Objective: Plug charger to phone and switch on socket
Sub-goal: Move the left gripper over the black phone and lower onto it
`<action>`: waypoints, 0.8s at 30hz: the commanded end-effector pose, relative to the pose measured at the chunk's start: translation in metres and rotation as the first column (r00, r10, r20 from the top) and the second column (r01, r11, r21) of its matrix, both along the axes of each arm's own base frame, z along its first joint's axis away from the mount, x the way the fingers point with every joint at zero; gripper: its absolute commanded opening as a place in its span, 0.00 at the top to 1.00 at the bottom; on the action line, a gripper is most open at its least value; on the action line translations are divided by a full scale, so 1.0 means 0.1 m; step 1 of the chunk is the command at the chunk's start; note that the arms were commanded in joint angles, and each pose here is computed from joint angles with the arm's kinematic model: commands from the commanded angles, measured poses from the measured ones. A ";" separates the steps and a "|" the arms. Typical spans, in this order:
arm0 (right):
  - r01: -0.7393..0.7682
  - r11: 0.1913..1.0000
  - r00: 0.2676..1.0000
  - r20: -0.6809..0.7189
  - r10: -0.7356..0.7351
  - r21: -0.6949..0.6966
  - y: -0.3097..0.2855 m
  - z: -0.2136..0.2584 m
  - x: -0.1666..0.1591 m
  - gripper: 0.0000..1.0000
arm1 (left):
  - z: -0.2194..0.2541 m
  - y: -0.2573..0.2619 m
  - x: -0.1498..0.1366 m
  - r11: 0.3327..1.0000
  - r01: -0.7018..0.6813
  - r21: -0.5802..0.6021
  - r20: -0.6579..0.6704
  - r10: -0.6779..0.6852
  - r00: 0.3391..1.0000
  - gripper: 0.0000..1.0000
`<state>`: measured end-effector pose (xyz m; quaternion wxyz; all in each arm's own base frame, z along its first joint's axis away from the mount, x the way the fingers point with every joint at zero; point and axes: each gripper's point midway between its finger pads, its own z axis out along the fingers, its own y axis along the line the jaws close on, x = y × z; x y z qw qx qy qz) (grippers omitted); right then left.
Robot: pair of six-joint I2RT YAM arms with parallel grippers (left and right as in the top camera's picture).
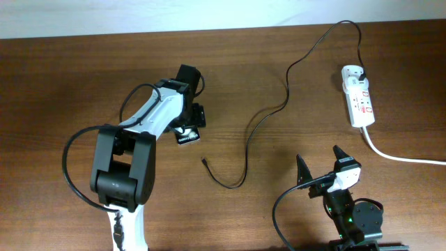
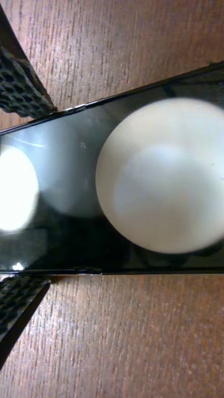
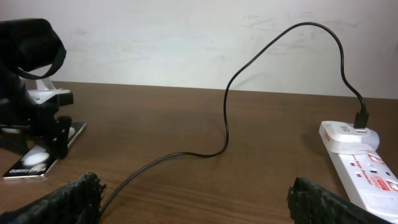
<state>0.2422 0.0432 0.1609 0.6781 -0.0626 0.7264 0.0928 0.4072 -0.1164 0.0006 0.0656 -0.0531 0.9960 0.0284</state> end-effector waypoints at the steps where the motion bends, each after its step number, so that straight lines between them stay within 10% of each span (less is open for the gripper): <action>1: -0.015 1.000 1.000 -0.001 0.015 -0.006 0.03 -0.02 -0.01 0.01 | -0.25 0.13 -0.40 0.998 0.011 0.066 -0.171 0.000 0.985 0.20; 5: -0.015 1.000 1.000 -0.001 0.015 -0.006 0.03 -0.02 -0.01 0.01 | -0.22 0.16 -0.68 0.996 0.051 0.070 -0.288 -0.029 0.957 0.18; 7: -0.015 1.000 1.000 -0.001 0.015 -0.006 0.03 -0.02 -0.01 0.01 | -0.21 0.17 -0.71 0.996 0.051 0.075 -0.299 -0.026 0.954 0.01; 14: -0.015 1.000 1.000 -0.001 0.015 -0.006 0.03 -0.02 -0.01 0.01 | -0.24 0.29 -0.04 0.996 -0.007 0.087 -0.040 0.010 0.999 0.01; 24: -0.015 1.000 1.000 -0.001 0.015 -0.006 0.03 -0.02 -0.01 0.01 | -0.27 0.01 -0.35 0.998 0.060 -0.013 -0.163 -0.061 0.985 0.08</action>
